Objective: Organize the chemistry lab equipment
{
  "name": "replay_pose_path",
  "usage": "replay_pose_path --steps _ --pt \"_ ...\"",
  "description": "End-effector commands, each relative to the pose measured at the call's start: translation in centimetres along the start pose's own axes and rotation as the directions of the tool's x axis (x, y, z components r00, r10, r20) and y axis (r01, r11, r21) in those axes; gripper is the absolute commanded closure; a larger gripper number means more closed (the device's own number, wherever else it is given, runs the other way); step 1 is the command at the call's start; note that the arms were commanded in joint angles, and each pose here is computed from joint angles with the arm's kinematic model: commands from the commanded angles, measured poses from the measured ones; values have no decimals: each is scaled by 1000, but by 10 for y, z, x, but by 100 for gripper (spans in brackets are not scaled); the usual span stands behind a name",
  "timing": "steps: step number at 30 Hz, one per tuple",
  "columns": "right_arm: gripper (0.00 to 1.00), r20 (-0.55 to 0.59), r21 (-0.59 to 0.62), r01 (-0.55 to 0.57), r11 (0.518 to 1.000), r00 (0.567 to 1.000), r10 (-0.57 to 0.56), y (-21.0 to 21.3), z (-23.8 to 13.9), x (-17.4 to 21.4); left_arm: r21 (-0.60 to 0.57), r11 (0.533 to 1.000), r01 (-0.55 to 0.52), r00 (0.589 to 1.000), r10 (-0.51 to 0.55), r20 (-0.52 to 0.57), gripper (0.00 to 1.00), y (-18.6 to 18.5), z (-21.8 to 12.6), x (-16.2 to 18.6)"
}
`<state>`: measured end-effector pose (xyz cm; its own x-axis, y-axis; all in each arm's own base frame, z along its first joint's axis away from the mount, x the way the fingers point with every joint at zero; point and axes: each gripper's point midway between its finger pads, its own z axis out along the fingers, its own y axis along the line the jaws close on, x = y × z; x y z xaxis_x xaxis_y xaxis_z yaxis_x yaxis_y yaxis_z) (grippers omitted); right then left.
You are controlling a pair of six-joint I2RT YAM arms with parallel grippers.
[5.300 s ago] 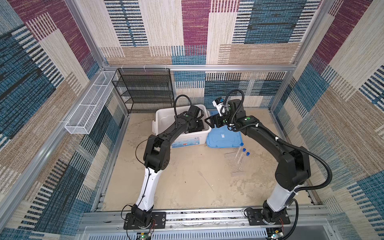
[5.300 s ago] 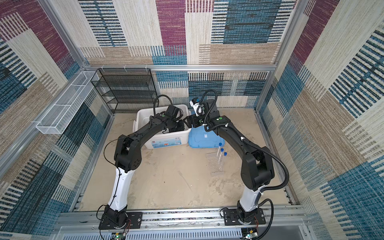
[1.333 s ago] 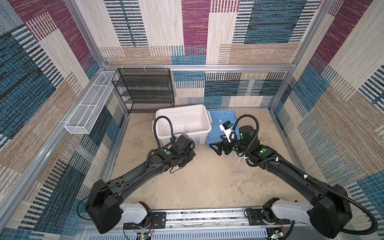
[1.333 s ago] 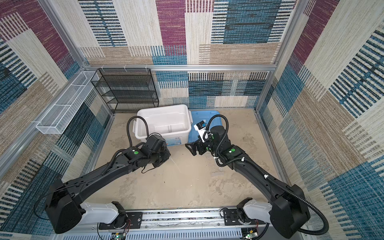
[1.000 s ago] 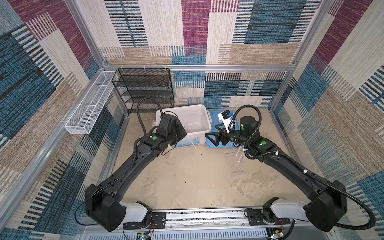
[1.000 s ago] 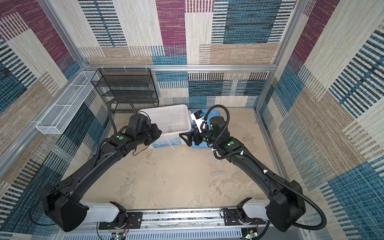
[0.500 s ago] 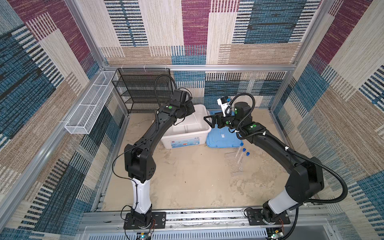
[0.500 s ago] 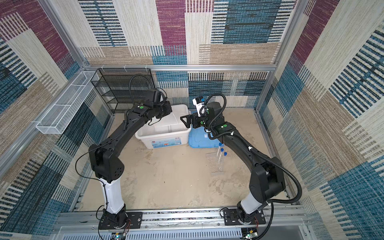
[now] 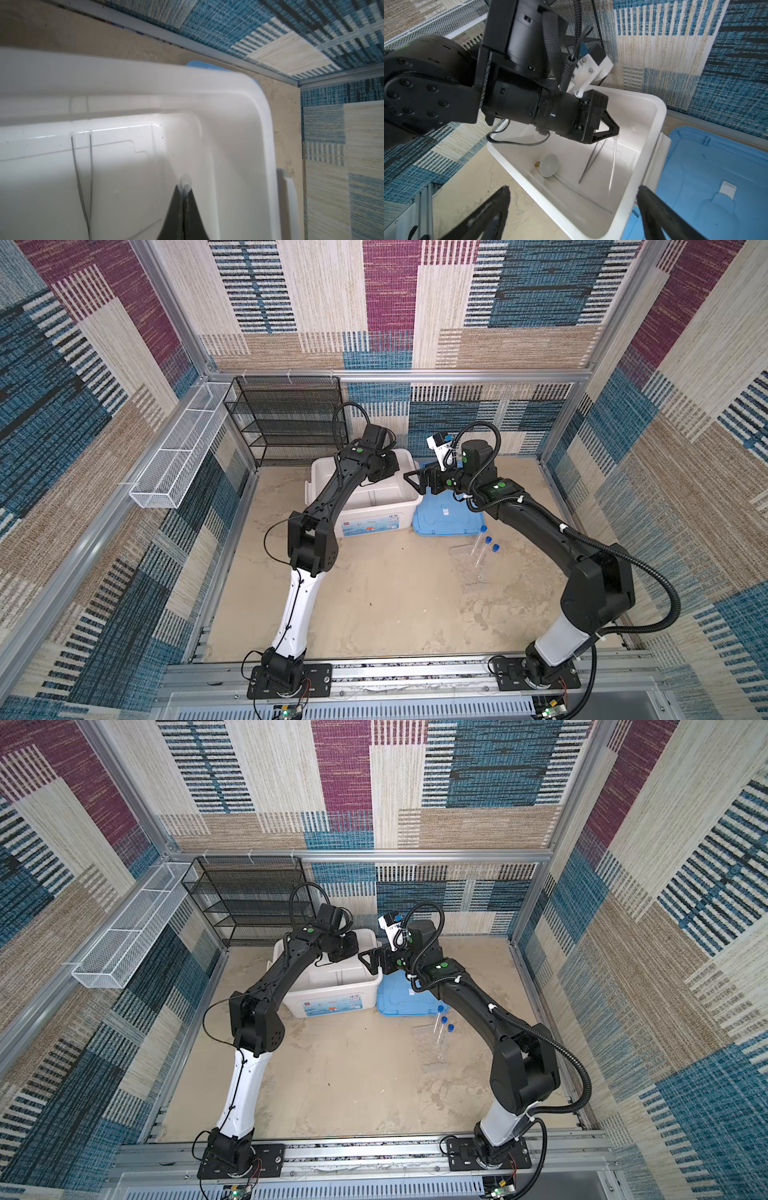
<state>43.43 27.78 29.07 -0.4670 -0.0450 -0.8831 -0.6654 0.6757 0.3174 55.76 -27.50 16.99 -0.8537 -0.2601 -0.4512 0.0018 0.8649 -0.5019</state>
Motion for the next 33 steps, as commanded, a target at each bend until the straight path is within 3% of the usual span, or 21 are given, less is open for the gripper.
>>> replay_pose_path --steps 1,8,18,28,33 --pt "3 10 -4 25 1000 1000 -24 0 2 -3 19 1000 -13 1000 13 -17 100 2 7 5" --pt "4 -31 23 70 997 997 -69 -6 6 8 58 995 -76 995 79 -54 100 6 32 22" --pt "5 -72 -6 110 994 991 -110 -3 12 7 31 996 -89 994 91 -67 95 16 46 29" --pt "6 -67 39 120 992 991 -117 -10 9 4 33 993 -112 991 114 -65 77 17 43 31" --pt "5 -71 70 139 988 988 -135 -13 5 -3 10 989 -147 988 147 -47 57 18 34 26"
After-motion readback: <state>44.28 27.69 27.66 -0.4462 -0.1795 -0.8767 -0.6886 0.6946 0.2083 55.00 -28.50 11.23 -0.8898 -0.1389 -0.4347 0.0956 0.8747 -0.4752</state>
